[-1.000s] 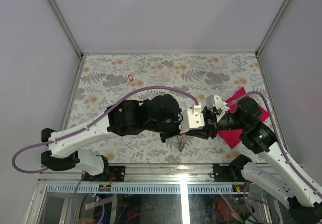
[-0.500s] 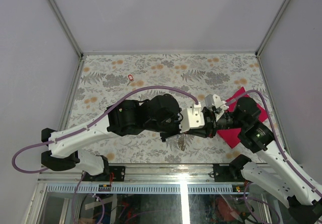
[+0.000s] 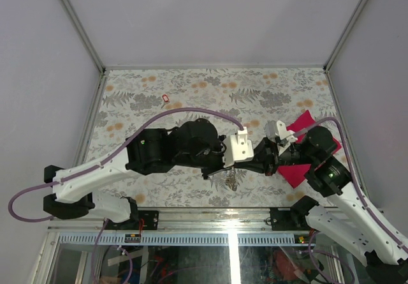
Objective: Put the keys on the keyring
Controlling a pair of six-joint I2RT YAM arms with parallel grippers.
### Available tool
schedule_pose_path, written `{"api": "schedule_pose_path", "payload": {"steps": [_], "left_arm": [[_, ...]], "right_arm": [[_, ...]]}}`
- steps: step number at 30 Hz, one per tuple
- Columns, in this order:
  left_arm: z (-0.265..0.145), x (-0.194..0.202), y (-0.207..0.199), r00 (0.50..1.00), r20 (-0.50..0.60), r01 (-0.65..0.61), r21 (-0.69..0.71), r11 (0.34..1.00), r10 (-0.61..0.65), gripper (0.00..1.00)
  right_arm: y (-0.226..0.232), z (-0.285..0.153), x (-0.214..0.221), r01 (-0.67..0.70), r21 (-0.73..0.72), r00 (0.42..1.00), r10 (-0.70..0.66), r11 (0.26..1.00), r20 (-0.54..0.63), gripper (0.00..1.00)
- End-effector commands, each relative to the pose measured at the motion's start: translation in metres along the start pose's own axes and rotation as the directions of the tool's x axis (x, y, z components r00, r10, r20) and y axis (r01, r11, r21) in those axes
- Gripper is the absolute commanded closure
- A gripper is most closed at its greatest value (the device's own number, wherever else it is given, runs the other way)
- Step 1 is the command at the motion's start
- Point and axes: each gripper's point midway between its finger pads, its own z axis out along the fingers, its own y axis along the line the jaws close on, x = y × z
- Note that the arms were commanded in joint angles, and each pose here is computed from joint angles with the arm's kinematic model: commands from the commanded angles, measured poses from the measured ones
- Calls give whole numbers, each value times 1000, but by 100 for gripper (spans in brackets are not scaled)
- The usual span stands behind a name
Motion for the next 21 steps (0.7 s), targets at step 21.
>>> {"api": "schedule_pose_path", "payload": {"steps": [21], "left_arm": [[-53, -58, -12, 851, 523, 56, 4, 998, -50, 78]], "right_arm": [[24, -14, -72, 86, 46, 956, -96, 995, 277, 100]]}}
